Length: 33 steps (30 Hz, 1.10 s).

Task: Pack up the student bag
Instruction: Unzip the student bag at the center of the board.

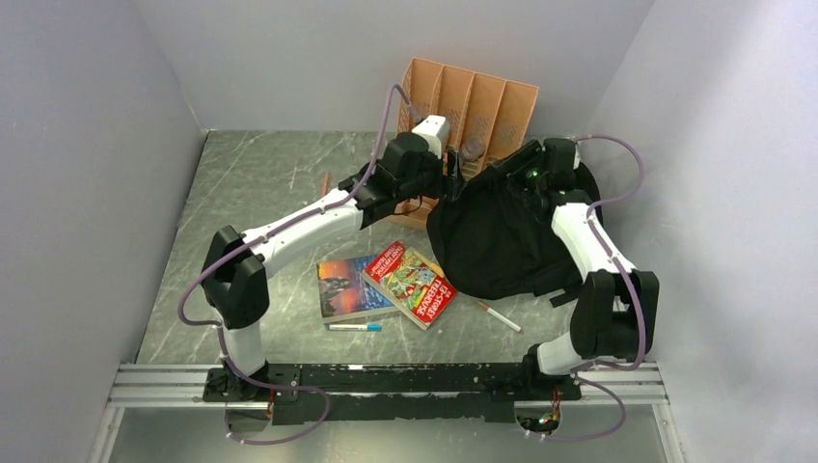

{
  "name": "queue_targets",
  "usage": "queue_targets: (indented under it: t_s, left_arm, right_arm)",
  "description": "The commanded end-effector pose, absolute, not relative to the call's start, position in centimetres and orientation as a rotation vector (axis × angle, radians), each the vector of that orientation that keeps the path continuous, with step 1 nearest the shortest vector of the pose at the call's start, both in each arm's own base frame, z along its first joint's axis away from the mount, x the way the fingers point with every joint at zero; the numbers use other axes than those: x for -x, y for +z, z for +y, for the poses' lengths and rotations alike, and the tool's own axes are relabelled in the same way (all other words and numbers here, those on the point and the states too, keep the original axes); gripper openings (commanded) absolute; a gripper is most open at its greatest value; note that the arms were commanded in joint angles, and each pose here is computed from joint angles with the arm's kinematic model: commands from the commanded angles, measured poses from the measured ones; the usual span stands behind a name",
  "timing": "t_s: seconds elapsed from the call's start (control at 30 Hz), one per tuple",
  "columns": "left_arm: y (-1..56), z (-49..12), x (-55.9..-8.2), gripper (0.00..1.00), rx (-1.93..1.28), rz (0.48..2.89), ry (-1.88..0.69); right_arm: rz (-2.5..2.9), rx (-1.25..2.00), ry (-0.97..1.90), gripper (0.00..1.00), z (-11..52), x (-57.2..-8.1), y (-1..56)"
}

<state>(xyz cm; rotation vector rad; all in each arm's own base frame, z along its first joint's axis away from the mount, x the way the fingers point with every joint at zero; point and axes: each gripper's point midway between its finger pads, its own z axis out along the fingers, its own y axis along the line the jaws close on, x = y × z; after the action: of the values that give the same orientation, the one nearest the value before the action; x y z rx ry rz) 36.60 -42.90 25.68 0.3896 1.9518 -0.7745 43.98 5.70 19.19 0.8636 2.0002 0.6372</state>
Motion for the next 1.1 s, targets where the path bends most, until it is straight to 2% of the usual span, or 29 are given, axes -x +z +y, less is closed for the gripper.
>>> queue_targets:
  t_s: [0.0,0.3,0.57,0.7,0.87,0.93,1.0,1.07]
  left_arm:
    - [26.6,-44.3,-35.7,0.71,-0.345,1.945,-0.893]
    - [27.1,-47.9,-33.7,0.71,-0.392,1.931,-0.923]
    - [25.9,-48.5,-34.3,0.71,-0.409,1.965,-0.883]
    - [25.2,-48.1,-35.4,0.72,-0.437,1.964,-0.786]
    - [25.7,-46.9,-39.0,0.73,-0.533,1.926,-0.651]
    - [25.5,-46.5,-40.1,0.74,-0.563,1.917,-0.642]
    - [25.3,-46.0,-41.1,0.76,-0.586,1.896,-0.619]
    - [25.1,-45.8,-41.8,0.83,-0.610,1.882,-0.597]
  right_arm:
    - [1.967,-0.864,0.689,0.70,5.8,-45.5,19.8]
    - [1.989,-0.842,0.723,0.52,5.3,-46.6,19.0]
    - [1.960,-0.795,0.741,0.23,5.2,-46.5,19.7]
    - [1.955,-0.746,0.757,0.18,5.4,-46.3,20.3]
    - [1.934,-0.695,0.741,0.06,5.1,-45.8,21.5]
    - [1.926,-0.676,0.737,0.05,5.1,-45.7,22.2]
    - [1.920,-0.660,0.730,0.04,5.0,-45.5,22.8]
    - [1.914,-0.647,0.726,0.03,5.0,-45.2,23.3]
